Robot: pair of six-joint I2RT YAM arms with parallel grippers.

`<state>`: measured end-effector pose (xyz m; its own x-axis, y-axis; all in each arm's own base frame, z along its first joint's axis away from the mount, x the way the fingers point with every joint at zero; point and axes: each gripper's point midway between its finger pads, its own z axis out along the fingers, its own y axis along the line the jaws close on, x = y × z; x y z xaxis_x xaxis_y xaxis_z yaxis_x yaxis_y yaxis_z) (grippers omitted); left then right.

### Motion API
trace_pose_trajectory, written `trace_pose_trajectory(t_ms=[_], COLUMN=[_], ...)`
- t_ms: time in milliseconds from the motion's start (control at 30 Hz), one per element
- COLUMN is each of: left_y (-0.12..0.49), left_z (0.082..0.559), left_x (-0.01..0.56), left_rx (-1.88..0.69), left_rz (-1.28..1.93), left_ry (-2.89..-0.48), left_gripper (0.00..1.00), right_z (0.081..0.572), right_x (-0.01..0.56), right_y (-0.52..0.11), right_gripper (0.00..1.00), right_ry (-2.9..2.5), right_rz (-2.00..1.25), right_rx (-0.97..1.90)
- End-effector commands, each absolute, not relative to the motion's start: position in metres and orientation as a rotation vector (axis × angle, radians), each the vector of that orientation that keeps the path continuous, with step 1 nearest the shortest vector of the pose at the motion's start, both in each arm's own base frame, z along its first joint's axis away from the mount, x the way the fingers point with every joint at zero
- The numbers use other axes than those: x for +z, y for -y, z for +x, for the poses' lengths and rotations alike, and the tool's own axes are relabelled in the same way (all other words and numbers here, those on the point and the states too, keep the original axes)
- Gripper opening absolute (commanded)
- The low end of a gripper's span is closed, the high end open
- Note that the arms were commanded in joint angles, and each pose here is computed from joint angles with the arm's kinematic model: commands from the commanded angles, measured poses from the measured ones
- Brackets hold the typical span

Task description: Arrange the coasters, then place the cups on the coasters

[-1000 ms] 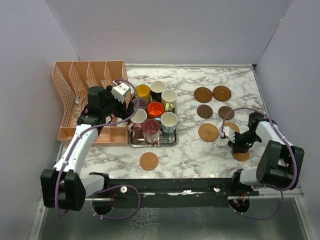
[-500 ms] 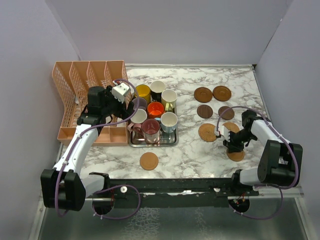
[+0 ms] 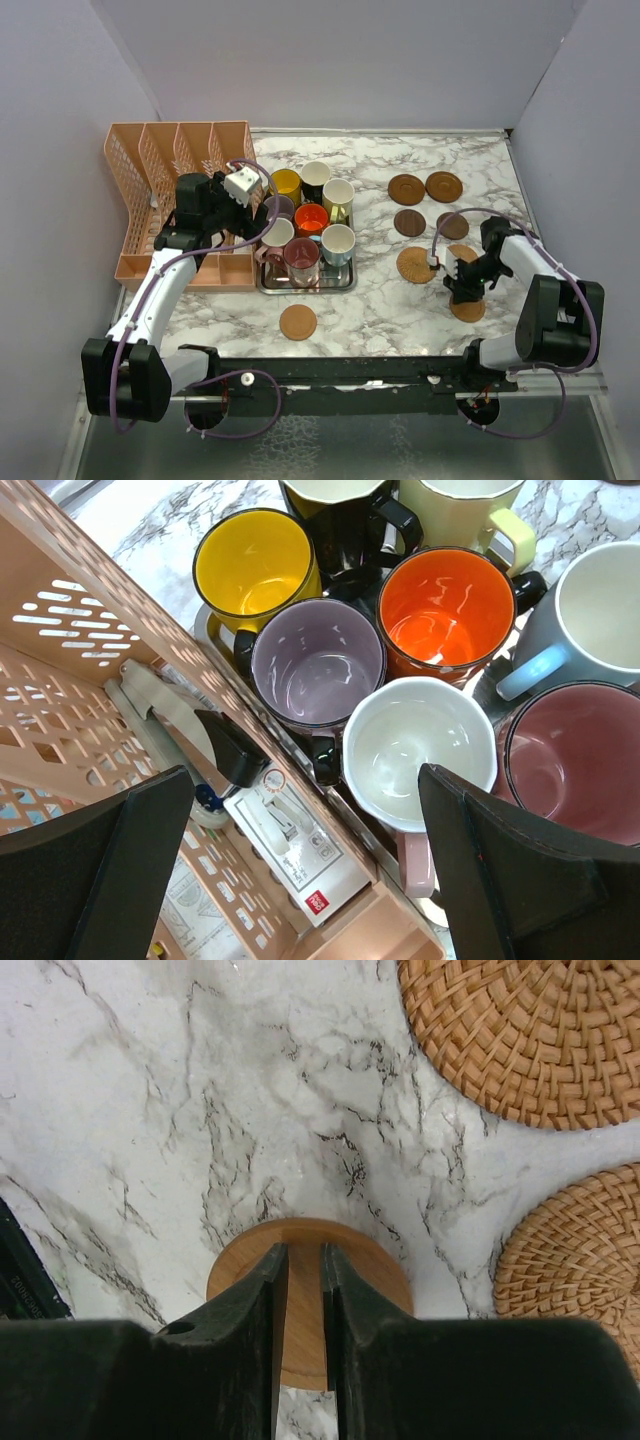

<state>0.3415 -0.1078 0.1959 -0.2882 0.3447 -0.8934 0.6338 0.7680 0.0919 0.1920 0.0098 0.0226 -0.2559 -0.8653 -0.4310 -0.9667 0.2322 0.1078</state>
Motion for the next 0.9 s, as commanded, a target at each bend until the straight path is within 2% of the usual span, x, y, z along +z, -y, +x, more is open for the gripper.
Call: trace_pose_trajectory(t_ms=[0, 167, 300, 467, 667, 867], left_y=[0.106, 0.103, 0.105, 0.111, 0.143, 0.177], left_z=[0.338, 0.334, 0.335, 0.327, 0.273, 0.203], left_x=[0.201, 0.200, 0.209, 0.220, 0.217, 0.195], left_rx=[-0.311, -0.303, -0.325, -0.366, -0.555, -0.599], left_rz=[0.787, 0.779, 0.743, 0.785, 1.136, 1.543], left_ry=[-1.880, -1.914, -1.919, -1.911, -1.852, -1.735], left_gripper=[0.99, 0.99, 0.99, 0.99, 0.93, 0.87], right_z=[0.207, 0.225, 0.235, 0.245, 0.268, 0.288], right_x=[0.045, 0.080, 0.104, 0.140, 0.174, 0.183], right_y=[-0.020, -0.031, -0.056, -0.109, -0.141, -0.144], right_gripper=[0.22, 0.32, 0.44, 0.50, 0.53, 0.58], right_ry=[-2.168, -2.104, -2.029, -1.859, -1.792, -1.816], right_rz=[-1.671, -1.598, -1.551, -1.487, -1.285, -1.118], right_rx=[0.527, 0.536, 0.566, 0.647, 0.759, 0.750])
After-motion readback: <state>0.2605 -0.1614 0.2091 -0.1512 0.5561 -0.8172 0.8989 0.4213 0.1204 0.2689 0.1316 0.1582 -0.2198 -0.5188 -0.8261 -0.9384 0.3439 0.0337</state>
